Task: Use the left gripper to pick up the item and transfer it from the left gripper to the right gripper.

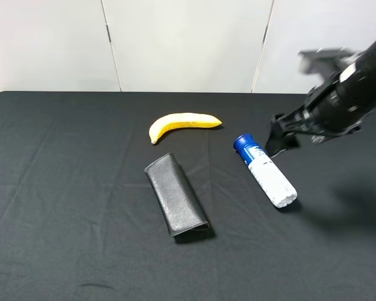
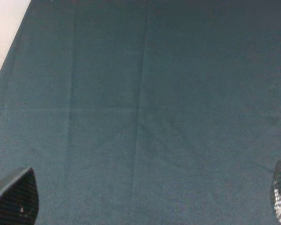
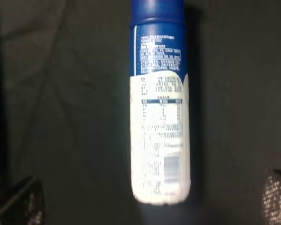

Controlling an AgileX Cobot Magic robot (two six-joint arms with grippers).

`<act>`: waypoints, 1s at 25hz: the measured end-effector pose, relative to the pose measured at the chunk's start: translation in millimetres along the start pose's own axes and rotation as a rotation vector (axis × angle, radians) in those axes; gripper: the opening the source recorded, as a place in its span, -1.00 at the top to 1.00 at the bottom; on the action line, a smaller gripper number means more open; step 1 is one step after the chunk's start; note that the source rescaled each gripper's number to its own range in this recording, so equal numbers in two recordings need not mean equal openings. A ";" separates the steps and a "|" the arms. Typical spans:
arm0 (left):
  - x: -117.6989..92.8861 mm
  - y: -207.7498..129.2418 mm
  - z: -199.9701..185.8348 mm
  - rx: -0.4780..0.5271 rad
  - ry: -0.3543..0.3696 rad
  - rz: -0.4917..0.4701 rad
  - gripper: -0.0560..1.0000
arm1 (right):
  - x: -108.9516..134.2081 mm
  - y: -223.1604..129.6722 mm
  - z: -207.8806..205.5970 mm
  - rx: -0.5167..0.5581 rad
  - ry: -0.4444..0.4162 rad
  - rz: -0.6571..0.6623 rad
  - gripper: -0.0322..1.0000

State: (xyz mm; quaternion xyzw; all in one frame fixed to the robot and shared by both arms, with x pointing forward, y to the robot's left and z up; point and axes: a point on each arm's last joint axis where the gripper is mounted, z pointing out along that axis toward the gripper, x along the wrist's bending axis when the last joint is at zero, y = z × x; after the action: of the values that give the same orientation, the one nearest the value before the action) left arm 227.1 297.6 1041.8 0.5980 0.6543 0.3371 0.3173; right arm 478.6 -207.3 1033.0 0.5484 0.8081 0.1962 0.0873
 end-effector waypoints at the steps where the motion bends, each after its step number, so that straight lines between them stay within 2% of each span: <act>1: 0.0 0.0 0.0 0.000 0.000 0.000 -0.99 | 1.0 -2.5 -10.8 -0.019 -0.001 -0.002 -1.00; 7: 0.0 0.0 0.0 0.000 0.000 0.000 -0.99 | 6.4 -28.1 -68.1 -0.088 -0.011 0.006 -1.00; 13: 0.0 0.0 0.0 0.000 0.000 0.000 -0.99 | 11.8 -75.8 -111.2 -0.204 -0.011 0.017 -1.00; 18: 0.0 0.0 0.0 0.000 0.000 0.000 -0.99 | 13.5 -126.5 -122.1 -0.316 -0.022 0.004 -1.00; 25: 0.0 0.0 0.0 0.000 0.000 0.000 -0.99 | 14.4 -188.0 -122.5 -0.556 -0.031 -0.007 -1.00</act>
State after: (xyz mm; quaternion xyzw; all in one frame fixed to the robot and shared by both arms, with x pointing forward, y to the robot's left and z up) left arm 227.1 297.6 1041.8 0.5980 0.6543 0.3371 0.3173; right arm 269.3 -281.6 1067.7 0.5035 0.7238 0.4017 0.2475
